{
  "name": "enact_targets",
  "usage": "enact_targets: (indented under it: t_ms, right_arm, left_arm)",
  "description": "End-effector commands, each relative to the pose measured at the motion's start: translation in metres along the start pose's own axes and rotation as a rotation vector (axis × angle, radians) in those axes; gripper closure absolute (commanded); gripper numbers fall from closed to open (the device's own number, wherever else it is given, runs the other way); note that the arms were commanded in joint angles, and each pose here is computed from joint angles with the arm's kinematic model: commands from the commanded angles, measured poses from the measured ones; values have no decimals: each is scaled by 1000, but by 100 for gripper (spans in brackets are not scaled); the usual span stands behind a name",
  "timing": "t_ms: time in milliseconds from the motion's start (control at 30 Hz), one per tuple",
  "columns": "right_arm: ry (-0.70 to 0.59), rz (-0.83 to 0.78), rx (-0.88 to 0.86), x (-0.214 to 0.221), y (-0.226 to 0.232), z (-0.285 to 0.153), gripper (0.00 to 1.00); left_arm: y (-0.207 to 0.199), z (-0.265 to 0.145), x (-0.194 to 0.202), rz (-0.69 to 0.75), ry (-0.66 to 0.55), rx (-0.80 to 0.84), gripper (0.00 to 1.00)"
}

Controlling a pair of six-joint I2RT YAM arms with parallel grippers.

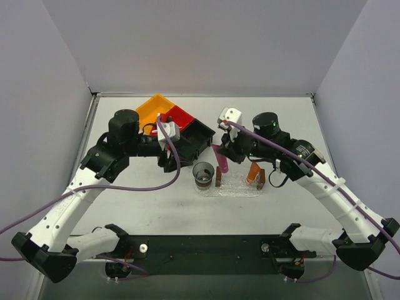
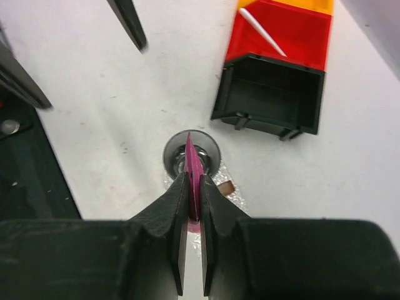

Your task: Prepare toiletry sets of a toothbrush and toothpaste on the tray

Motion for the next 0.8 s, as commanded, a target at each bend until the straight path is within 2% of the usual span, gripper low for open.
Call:
enact_targets:
  t_ms: [0,33,200,233,333,767]
  right_arm:
    - [-139,-21,206,-4,-28,-7,100]
    - [-200,-29,257,-11,-34,-13,100]
    - [-205,29,356,25,-44,-5,100]
    - [-246,30,379,22,-46,-9,100]
    - [-255,56,433,37,-50,-8,100]
    - [-206,125,523,85,-49,-8,100]
  left_arm:
    - [20,-22,-9,21,-49,-160,26]
    - [22,-24,-5,9,-43,-175,26]
    - [35,-35,7,-33,-26,-279,26]
    - [37,-36,8,-38,-24,-295,26]
    - [40,-38,14,-50,-21,-324,26]
    - [59,-39,42,-91,29,-406,26]
Point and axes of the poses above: each gripper's point midway between its finger pads, its own z axis out along the fingers, its own y axis along the line the jaws close on, x = y × z, the point moved 4 cm from there along -z, back along the fingers, and after that the axes turned 2 degrees about -z, right-handed, at the moved point
